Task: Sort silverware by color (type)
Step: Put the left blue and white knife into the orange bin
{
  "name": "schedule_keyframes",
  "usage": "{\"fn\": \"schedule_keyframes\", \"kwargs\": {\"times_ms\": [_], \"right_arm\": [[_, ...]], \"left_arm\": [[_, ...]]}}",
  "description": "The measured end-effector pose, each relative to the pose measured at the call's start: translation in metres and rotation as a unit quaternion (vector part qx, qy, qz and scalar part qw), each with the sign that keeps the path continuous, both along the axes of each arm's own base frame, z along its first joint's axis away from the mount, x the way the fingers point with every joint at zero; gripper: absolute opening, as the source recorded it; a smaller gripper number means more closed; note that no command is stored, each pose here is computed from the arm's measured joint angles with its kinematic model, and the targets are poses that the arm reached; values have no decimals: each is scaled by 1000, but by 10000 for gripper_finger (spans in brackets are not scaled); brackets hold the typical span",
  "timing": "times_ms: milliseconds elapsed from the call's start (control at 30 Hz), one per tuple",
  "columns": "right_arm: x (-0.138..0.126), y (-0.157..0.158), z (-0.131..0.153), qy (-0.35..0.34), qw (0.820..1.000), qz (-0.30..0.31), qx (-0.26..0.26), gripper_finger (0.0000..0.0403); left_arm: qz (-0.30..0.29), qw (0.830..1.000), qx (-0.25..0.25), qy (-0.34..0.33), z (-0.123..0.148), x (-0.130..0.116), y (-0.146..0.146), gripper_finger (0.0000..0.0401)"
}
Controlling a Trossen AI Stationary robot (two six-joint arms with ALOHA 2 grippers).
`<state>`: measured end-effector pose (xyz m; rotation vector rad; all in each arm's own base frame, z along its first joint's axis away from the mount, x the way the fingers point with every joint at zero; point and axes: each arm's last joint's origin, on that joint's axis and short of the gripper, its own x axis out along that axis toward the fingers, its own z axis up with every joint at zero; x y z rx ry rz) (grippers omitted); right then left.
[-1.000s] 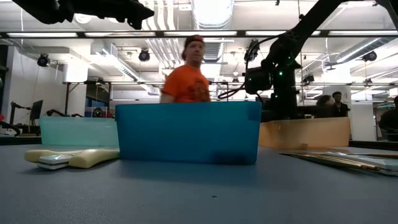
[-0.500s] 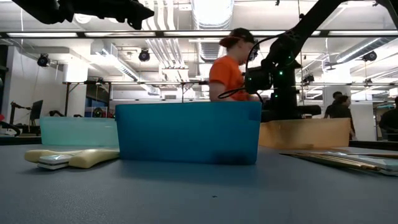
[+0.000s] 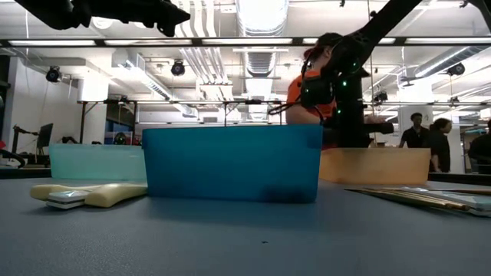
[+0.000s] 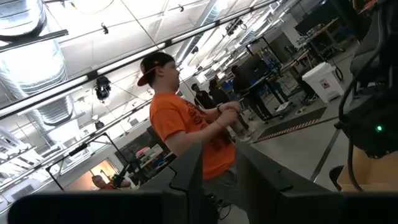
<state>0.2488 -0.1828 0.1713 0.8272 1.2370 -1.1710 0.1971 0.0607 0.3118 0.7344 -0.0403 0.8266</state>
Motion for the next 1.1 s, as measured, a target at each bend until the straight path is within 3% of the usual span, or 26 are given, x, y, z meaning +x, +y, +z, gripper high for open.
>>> {"fn": "schedule_keyframes", "kwargs": {"times_ms": [233,733,1100], "right_arm": [[-9,3,12,27,999,-31,-3,18],[-30,-6,6,42,988,-149,10,18],[-32,-7,4,49,987,-151,8,25]], "left_arm": [[0,1000,0,0,0,0,0,77],[0,1000,-2,8,-1,1,0,77],[0,1000,-2,8,-1,1,0,77]]}}
